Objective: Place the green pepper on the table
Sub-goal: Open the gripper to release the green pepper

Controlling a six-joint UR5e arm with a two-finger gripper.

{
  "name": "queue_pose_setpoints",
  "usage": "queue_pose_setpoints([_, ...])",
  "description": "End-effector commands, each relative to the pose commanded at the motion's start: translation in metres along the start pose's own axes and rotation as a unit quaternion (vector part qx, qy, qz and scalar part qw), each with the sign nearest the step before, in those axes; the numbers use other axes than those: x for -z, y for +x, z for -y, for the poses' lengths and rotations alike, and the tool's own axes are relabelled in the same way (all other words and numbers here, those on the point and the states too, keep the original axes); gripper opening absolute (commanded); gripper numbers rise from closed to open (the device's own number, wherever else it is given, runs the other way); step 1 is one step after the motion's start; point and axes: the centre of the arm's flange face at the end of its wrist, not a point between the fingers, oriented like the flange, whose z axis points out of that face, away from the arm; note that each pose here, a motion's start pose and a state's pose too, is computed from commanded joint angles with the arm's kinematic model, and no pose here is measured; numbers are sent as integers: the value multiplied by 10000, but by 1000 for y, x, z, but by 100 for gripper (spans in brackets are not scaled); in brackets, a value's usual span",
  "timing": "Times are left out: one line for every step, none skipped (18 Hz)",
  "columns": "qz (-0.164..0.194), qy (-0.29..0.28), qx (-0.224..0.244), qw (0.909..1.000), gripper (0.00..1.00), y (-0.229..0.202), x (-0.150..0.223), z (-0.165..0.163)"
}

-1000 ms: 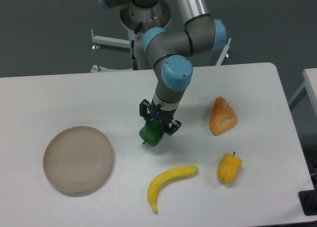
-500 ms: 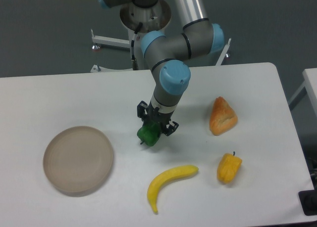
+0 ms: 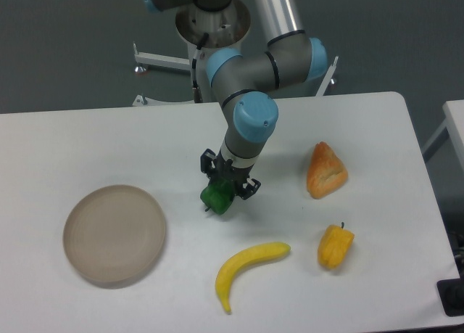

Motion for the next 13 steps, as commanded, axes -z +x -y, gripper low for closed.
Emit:
queue_pose_setpoints([0, 0, 0, 10000, 38, 0, 0, 0])
queue_pose_setpoints([0, 0, -8, 10000, 46, -1, 0, 0])
queue_pose_setpoints([-1, -11, -6, 10000, 61, -1, -1, 0])
queue_pose_setpoints([16, -6, -2, 10000, 82, -2, 0, 0])
queue_pose_setpoints([33, -3, -5, 10000, 93, -3, 2, 1])
queue_pose_setpoints([49, 0, -8, 10000, 99, -3, 3, 1])
queue_pose_setpoints([78, 12, -14, 10000, 100, -4, 6, 3])
queue_pose_setpoints([103, 31, -5, 9999, 100, -6, 9, 4])
queue_pose_setpoints([151, 59, -8, 9999, 100, -8, 14, 4])
queue_pose_setpoints([214, 107, -1, 9997, 100, -11, 24, 5])
queue_pose_setpoints([276, 145, 8, 9995, 100, -15, 32, 6])
queue_pose_setpoints([345, 196, 37, 9992, 100, -21, 42, 4])
queue_pose_setpoints([403, 239, 70, 9989, 100, -27, 50, 1])
